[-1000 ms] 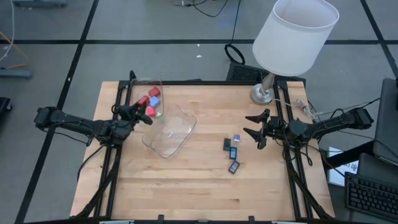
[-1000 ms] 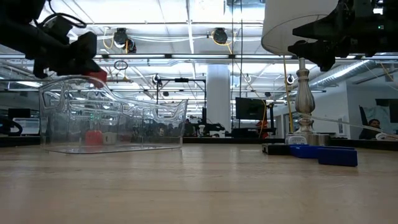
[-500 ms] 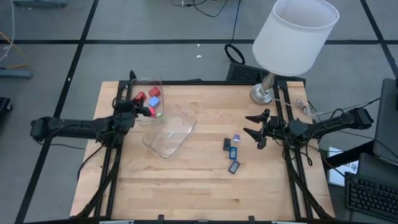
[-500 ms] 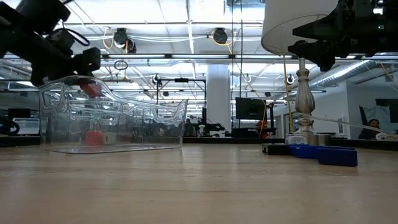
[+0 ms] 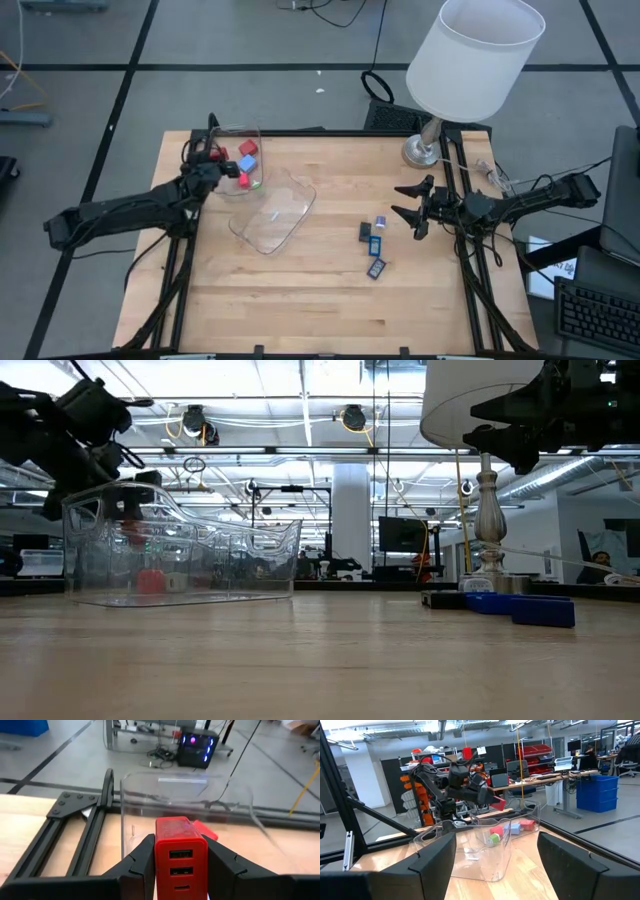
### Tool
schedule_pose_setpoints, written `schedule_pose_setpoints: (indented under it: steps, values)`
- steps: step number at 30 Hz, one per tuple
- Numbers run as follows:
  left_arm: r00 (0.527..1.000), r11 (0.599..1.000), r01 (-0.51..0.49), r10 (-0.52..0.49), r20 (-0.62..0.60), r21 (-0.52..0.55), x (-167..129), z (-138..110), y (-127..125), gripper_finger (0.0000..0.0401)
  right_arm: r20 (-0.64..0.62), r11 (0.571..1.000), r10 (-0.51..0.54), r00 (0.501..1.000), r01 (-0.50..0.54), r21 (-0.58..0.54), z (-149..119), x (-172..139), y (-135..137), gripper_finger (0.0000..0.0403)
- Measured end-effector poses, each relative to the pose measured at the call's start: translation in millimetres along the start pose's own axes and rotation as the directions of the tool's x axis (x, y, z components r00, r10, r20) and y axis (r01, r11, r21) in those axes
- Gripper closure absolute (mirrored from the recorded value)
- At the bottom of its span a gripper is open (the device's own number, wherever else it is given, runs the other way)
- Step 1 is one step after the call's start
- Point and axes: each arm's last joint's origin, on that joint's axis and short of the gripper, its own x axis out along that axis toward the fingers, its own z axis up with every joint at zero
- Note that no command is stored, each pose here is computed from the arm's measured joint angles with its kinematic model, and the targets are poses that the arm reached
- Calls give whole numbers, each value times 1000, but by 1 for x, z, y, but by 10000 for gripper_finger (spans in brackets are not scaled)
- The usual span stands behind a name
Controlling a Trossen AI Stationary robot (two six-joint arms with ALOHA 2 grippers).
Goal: Pick & Place Office items
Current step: Put the red charger adapter into the top transparent bin, then put the blue charger adapter into the top transparent bin
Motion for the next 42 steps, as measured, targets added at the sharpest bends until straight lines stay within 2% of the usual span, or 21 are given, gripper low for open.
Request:
schedule_pose_setpoints:
  steps: [10,22,28,37,42]
  values:
    - [996,997,-60,62,-62,46,18,-11,-4,275,1,1000,-11,1000,11,0,0,1,-1,133]
    - [989,992,-118,121,-83,39,28,-19,-6,220,-6,1000,-11,1000,11,-3,-1,1,-1,133]
    - [994,996,-88,89,-68,23,29,-16,-9,215,-6,1000,-11,1000,11,-3,-1,1,-1,133]
    - [993,993,41,-28,-115,112,28,-14,-14,219,-19,1000,-13,1000,13,10,-2,1,-2,133]
    - [987,990,132,-127,-96,49,22,-6,-16,219,-40,1000,-16,999,17,11,-4,0,-2,133]
